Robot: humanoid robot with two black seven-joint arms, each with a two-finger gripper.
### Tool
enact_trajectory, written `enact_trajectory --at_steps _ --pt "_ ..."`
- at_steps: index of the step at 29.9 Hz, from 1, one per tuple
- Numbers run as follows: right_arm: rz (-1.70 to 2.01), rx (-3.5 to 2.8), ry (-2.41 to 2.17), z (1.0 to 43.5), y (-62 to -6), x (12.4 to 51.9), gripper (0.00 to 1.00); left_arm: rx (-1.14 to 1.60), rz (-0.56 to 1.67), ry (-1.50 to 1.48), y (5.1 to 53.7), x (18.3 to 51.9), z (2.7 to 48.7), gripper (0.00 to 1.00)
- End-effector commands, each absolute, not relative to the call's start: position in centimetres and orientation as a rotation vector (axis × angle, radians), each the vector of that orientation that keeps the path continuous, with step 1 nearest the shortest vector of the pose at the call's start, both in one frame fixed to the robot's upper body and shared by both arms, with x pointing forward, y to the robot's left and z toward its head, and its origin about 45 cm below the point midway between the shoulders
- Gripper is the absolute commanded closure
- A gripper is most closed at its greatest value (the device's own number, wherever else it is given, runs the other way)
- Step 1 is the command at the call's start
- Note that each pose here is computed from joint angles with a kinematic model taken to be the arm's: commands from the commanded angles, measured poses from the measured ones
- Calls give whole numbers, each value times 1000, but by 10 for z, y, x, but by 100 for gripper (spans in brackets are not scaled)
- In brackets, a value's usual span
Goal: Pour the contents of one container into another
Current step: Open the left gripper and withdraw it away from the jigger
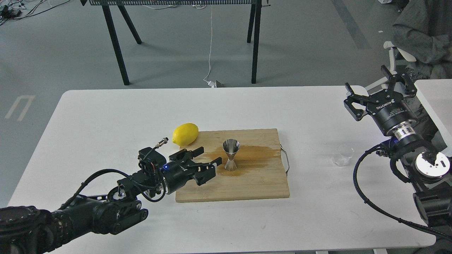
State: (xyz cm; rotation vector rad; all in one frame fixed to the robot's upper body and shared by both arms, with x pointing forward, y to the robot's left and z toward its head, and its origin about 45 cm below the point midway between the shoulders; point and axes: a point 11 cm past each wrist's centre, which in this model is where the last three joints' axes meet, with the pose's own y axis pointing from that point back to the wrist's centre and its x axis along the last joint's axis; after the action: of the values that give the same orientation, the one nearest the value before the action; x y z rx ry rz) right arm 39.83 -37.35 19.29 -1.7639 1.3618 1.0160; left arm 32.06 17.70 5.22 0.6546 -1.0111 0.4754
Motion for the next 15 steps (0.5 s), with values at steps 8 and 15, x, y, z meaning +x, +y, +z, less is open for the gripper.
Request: enact_trajectory --at_steps 8,15 --pt "1012 -1766 1355 195 -373 399 1 618 595 -1008 216 330 89 13" --pt "1009 -1761 1349 197 -373 399 1 570 735 -913 246 342 128 13"
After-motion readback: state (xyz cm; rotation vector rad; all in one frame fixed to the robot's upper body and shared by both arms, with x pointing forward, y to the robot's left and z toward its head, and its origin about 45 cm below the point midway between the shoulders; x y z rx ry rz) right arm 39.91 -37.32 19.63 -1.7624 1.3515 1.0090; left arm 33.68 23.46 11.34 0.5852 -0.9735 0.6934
